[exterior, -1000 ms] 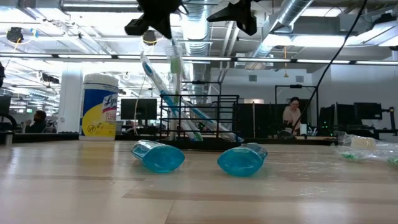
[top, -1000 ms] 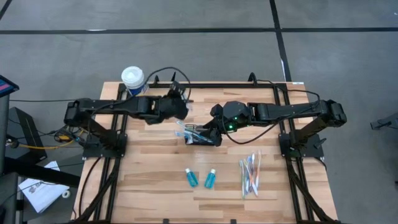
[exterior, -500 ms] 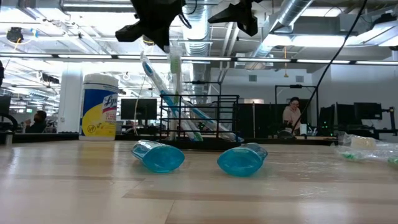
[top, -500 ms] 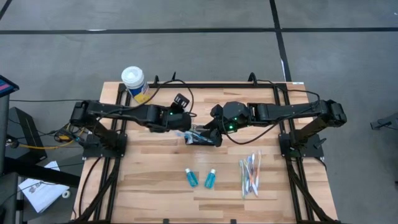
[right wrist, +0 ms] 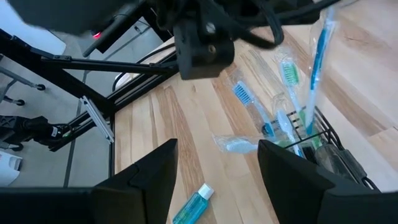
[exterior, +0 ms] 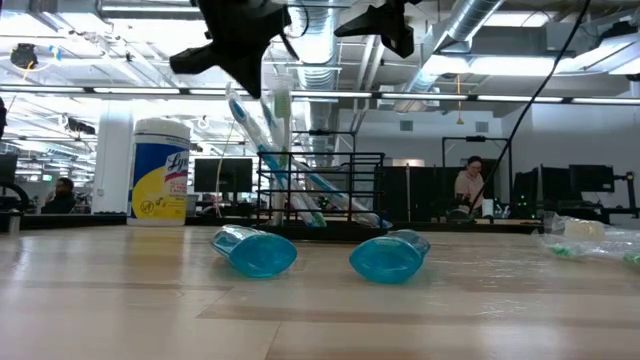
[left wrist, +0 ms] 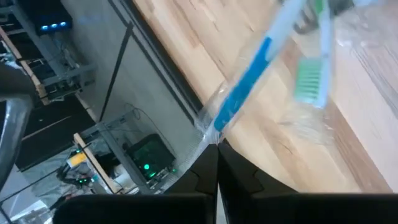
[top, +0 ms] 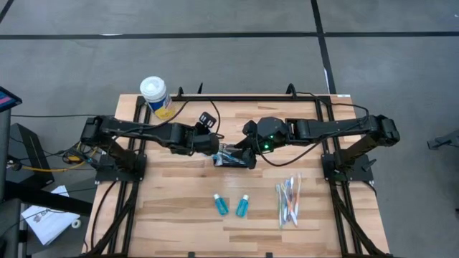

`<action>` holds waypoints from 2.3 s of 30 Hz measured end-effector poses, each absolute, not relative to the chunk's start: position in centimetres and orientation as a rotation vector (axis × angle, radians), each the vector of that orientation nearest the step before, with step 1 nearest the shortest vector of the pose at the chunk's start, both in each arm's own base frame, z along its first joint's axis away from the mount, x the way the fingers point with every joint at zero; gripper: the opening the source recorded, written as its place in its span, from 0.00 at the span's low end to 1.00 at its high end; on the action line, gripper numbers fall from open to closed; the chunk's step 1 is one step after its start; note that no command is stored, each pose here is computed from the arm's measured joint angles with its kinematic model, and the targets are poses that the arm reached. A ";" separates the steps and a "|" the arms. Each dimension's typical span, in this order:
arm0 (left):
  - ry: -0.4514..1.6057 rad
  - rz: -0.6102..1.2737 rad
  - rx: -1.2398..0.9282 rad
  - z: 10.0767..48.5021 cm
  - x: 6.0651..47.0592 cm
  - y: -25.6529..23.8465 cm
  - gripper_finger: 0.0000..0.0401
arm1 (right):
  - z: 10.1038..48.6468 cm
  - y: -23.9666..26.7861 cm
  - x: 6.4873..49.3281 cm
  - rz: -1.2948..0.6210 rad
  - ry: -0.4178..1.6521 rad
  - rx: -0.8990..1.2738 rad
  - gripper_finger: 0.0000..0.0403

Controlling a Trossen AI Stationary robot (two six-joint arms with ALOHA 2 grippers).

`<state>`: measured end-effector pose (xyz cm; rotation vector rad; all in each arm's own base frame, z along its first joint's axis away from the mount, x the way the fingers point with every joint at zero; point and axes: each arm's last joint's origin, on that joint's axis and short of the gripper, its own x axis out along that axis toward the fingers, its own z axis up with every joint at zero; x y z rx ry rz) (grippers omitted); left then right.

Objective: Pick & Place toothbrushing station
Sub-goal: Put the blue toothbrush into the mesh, then put the orange toothbrush into the mesh

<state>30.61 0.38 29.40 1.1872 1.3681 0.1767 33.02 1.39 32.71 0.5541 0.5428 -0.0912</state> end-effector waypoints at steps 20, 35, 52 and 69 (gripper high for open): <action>1.220 0.203 1.152 30.0 30.2 0.6 0.15 | 32.7 1.4 33.0 -0.086 0.543 0.548 0.53; 1.066 0.417 1.129 32.8 29.8 1.1 0.36 | 32.9 1.5 33.1 -0.081 0.525 0.537 0.53; 0.627 0.886 0.473 39.6 25.3 5.5 0.31 | 34.6 -1.6 32.4 -0.356 0.534 0.501 0.53; 0.773 0.854 0.169 36.4 20.6 6.9 0.29 | 26.3 9.4 25.8 -0.741 1.104 0.987 0.53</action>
